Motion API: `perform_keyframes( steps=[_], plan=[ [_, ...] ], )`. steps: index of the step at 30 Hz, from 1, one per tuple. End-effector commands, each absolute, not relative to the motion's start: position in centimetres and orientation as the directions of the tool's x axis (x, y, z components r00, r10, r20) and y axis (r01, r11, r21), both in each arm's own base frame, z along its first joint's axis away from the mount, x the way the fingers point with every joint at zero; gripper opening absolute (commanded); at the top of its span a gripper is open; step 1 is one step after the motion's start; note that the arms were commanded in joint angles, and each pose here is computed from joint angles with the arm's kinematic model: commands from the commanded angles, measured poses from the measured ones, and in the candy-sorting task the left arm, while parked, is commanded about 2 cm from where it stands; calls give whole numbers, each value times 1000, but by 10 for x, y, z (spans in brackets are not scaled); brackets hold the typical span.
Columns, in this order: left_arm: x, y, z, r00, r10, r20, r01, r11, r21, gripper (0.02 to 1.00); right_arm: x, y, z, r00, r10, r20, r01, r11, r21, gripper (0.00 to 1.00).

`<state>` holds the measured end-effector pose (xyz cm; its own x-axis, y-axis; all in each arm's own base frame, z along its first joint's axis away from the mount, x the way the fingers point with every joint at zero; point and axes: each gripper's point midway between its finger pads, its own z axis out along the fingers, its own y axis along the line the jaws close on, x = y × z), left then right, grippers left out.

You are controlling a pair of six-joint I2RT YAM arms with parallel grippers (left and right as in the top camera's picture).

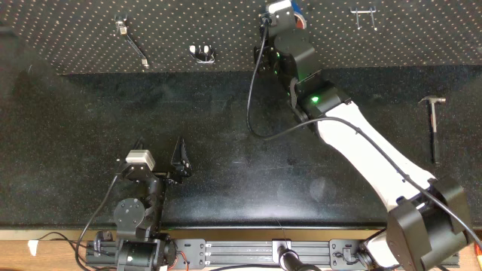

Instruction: Place Tools Onto Pegboard

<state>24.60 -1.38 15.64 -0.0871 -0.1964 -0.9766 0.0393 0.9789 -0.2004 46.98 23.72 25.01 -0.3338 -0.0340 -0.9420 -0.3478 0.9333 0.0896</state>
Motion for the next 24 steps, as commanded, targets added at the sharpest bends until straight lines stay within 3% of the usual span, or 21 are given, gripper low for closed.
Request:
perform_keyframes(
  steps=[1, 6, 8, 24],
  plan=[
    [246, -12, 156, -85, -191, -978, 28, 981, -194, 996, 484, 235, 235, -328, -46, -943, -330, 941, 69, 75],
    [246, -12, 156, -85, -191, -978, 28, 981, -194, 1000, 486, 236, 226, -343, -53, -938, -329, 942, 67, 77],
    [246, -12, 156, -85, -191, -978, 28, 981, -194, 996, 485, 237, 226, -344, -54, -937, -331, 941, 67, 213],
    [246, -12, 156, -85, -191, -978, 28, 981, -194, 996, 445, 228, 226, -466, -125, -876, -382, 922, 72, 349]
  ],
)
